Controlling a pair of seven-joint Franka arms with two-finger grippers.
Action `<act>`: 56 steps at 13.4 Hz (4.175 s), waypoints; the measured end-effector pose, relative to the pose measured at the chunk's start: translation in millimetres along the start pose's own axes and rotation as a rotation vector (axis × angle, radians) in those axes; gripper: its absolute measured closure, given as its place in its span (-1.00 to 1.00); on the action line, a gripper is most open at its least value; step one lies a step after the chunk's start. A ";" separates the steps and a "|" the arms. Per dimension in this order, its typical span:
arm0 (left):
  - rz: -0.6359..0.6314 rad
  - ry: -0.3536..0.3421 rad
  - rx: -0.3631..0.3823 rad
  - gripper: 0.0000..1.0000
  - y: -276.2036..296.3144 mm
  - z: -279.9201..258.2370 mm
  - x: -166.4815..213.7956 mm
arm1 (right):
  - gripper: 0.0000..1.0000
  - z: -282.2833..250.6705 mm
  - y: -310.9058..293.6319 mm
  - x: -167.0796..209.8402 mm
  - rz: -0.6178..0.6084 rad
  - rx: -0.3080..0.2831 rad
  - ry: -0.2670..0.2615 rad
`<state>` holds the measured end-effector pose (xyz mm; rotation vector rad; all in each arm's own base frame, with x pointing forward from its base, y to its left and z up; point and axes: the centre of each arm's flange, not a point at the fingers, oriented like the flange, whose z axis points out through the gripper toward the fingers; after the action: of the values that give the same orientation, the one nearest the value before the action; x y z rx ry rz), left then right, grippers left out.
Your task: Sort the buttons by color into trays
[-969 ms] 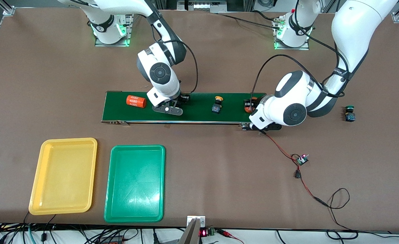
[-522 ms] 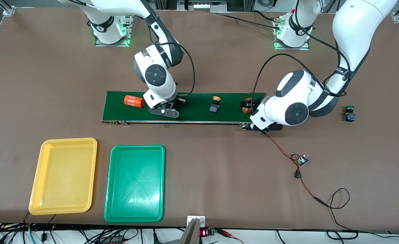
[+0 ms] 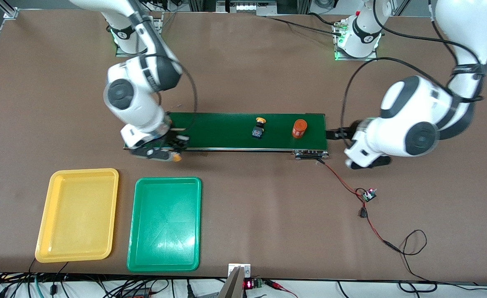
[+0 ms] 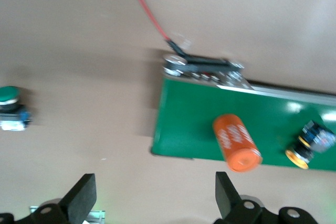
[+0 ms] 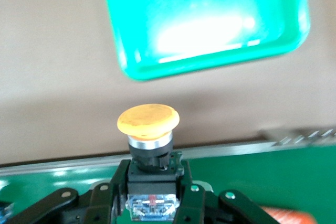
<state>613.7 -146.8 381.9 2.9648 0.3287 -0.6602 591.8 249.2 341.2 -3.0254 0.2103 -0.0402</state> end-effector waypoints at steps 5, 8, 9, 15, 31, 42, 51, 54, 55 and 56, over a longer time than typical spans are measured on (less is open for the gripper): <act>0.053 -0.089 0.051 -1.00 -112.3 23.8 43.5 | 0.19 22.0 160.2 65.0 -0.314 -0.052 -0.011; 0.057 -0.186 0.065 -1.00 -159.8 66.8 50.3 | 0.19 36.0 229.3 79.3 -0.494 -0.058 -0.035; 0.050 -0.215 0.071 -1.00 -165.3 83.8 48.5 | 0.19 40.0 244.0 81.1 -0.579 -0.056 -0.043; 0.071 -0.082 0.106 -1.00 -179.1 145.8 14.7 | 0.19 68.1 327.4 91.0 -1.227 -0.054 -0.073; 0.217 0.028 0.074 -0.09 -243.9 236.2 2.4 | -0.51 101.9 360.8 147.1 -1.612 -0.092 -0.037; 0.240 0.032 0.104 0.18 -231.5 95.0 25.0 | -1.00 -32.4 246.6 117.1 -1.135 0.059 -0.112; 0.311 0.066 0.122 0.18 -141.3 6.1 11.1 | -1.00 -23.9 67.5 46.5 -0.728 0.027 -0.178; 0.290 0.059 0.113 0.18 -100.7 11.9 -0.3 | -1.00 -17.0 -5.5 3.9 -0.524 -0.010 -0.212; 0.277 0.048 0.077 0.18 -90.6 14.4 -3.5 | -1.00 -14.2 -31.6 -12.8 -0.451 -0.026 -0.215; 0.265 0.031 0.030 0.18 -81.7 18.4 -5.9 | -1.00 -11.2 -54.9 -29.6 -0.384 -0.041 -0.217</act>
<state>582.4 -70.8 364.8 2.9722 -0.0730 -0.5919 569.7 306.3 357.9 -3.0300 -0.3917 0.2620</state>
